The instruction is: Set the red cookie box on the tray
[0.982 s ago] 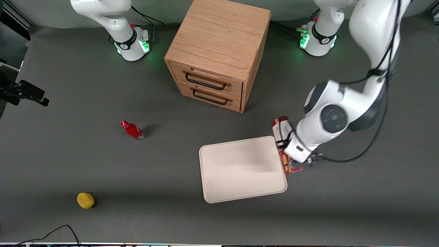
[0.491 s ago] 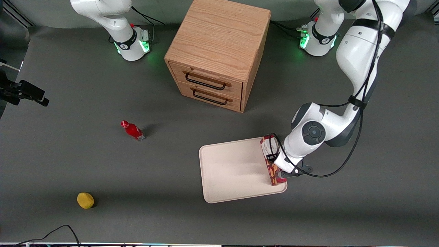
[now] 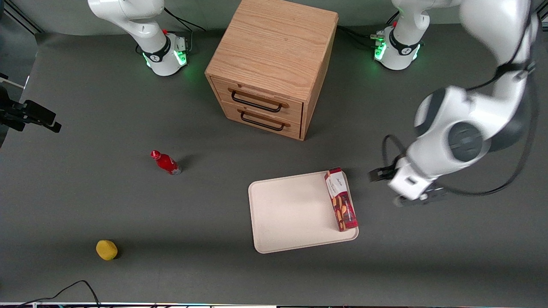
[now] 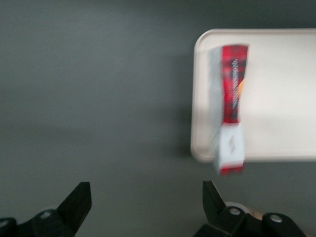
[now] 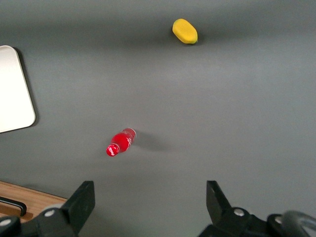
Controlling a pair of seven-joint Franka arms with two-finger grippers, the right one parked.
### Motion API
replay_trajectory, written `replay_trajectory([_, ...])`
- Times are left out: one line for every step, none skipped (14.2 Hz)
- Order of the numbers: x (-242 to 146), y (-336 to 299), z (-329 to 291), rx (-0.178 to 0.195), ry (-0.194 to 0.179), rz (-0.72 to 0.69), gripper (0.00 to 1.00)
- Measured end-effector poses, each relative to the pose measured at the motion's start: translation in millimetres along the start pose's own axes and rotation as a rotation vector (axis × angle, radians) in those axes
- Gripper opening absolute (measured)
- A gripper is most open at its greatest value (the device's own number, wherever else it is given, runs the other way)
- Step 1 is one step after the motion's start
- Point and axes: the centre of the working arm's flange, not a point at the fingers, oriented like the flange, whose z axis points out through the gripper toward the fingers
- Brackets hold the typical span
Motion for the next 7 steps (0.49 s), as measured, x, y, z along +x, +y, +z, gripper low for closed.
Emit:
replay_trajectory([-14, -35, -33, 0.007, -0.025, 0.021, 1.00])
replay_trajectory([-29, -66, -62, 0.017, -0.046, 0.040, 1.00])
replay_trajectory([-46, -94, -85, 0.023, -0.064, 0.057, 1.00])
replay_trajectory([-61, -118, -103, 0.024, -0.073, 0.071, 1.00])
replay_trajectory([-76, -140, -116, 0.021, -0.071, 0.079, 1.00])
replay_trajectory([-91, -155, -125, 0.017, -0.061, 0.080, 1.00])
replay_trajectory([-103, -163, -133, 0.013, -0.047, 0.086, 1.00])
